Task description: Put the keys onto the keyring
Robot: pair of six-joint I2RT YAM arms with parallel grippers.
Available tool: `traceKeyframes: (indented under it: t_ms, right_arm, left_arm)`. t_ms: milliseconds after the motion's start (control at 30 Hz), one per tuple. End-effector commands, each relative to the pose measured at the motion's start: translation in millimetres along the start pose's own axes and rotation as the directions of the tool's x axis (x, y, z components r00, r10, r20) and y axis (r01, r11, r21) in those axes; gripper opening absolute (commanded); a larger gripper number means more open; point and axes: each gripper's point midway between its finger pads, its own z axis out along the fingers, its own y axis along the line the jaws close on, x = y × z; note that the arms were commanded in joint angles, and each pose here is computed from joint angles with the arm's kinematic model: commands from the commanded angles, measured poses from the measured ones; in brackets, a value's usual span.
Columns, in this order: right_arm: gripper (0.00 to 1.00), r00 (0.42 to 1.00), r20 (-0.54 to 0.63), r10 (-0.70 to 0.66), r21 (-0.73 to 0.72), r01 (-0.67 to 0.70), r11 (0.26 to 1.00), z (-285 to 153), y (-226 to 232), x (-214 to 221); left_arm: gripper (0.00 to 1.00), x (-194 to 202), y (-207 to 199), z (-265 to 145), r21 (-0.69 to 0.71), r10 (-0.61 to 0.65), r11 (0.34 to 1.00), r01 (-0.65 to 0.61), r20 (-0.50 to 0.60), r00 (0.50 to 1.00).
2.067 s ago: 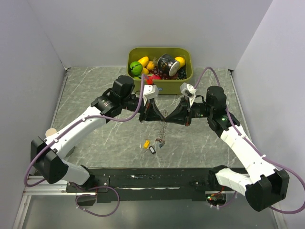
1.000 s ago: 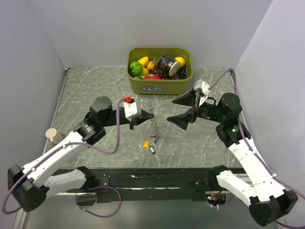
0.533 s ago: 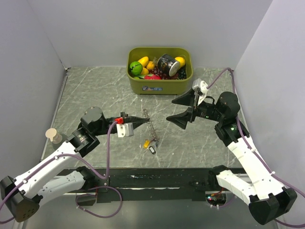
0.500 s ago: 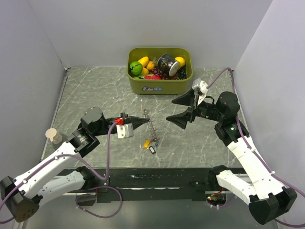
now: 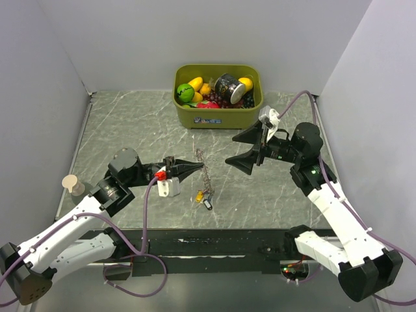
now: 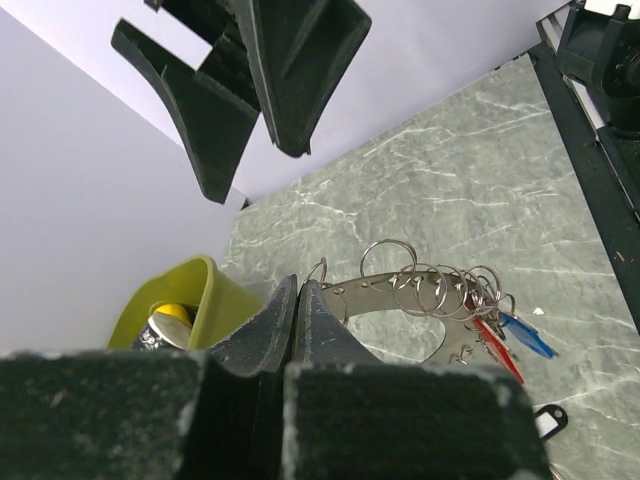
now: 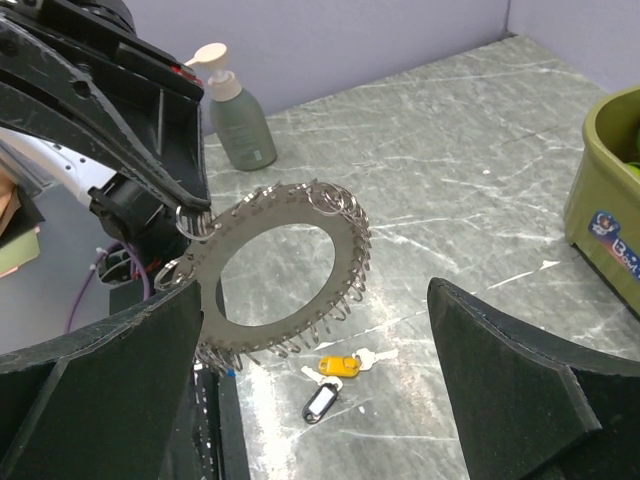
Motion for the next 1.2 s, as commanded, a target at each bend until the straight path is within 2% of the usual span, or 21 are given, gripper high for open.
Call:
traceKeyframes:
  t_ms: [0, 367, 767, 900, 933, 967, 1033, 1067, 1167]
  right_arm:
    - [1.00, 1.000, 0.018, -0.022, -0.029, 0.022, 0.999, 3, 3, -7]
    - [0.99, 0.999, -0.024, 0.025, -0.069, -0.027, 0.997, 7, 4, 7]
    - [0.99, 0.994, -0.073, 0.078, 0.005, -0.077, 0.997, 3, -8, 38]
    - [0.99, 0.993, -0.060, 0.101, 0.145, -0.091, 0.985, -2, -26, 44]
    - [0.99, 0.994, -0.041, 0.099, 0.230, -0.087, 0.969, -7, -38, 42]
    - [1.00, 0.993, -0.038, 0.111, 0.264, -0.097, 0.960, -10, -42, 46]
    - [1.00, 0.993, -0.011, 0.114, 0.336, -0.103, 0.936, -19, -51, 43]
    - [1.00, 0.993, -0.009, 0.122, 0.358, -0.110, 0.927, -22, -54, 46]
    - [1.00, 0.991, 0.008, 0.136, 0.423, -0.127, 0.897, -31, -63, 48]
  left_arm:
    - [0.01, -21, 7, 0, -0.010, 0.089, 0.996, -0.088, 0.067, 0.994]
    - [0.01, 5, 7, 14, -0.001, -0.060, 0.998, 0.060, 0.001, 0.998]
    - [0.01, 49, -9, 43, 0.030, -0.224, 0.974, 0.224, 0.001, 0.975]
    - [0.01, 61, -15, 64, 0.085, -0.256, 0.963, 0.254, 0.017, 0.966]
    - [0.01, 56, -12, 71, 0.092, -0.241, 0.967, 0.236, 0.050, 0.969]
    - [0.01, 66, -16, 79, 0.104, -0.268, 0.959, 0.263, 0.040, 0.962]
    - [0.01, 59, -11, 93, 0.124, -0.265, 0.959, 0.255, 0.078, 0.961]
    - [0.01, 71, -17, 102, 0.142, -0.296, 0.948, 0.286, 0.058, 0.953]
    - [0.01, 73, -19, 125, 0.166, -0.324, 0.937, 0.307, 0.087, 0.942]
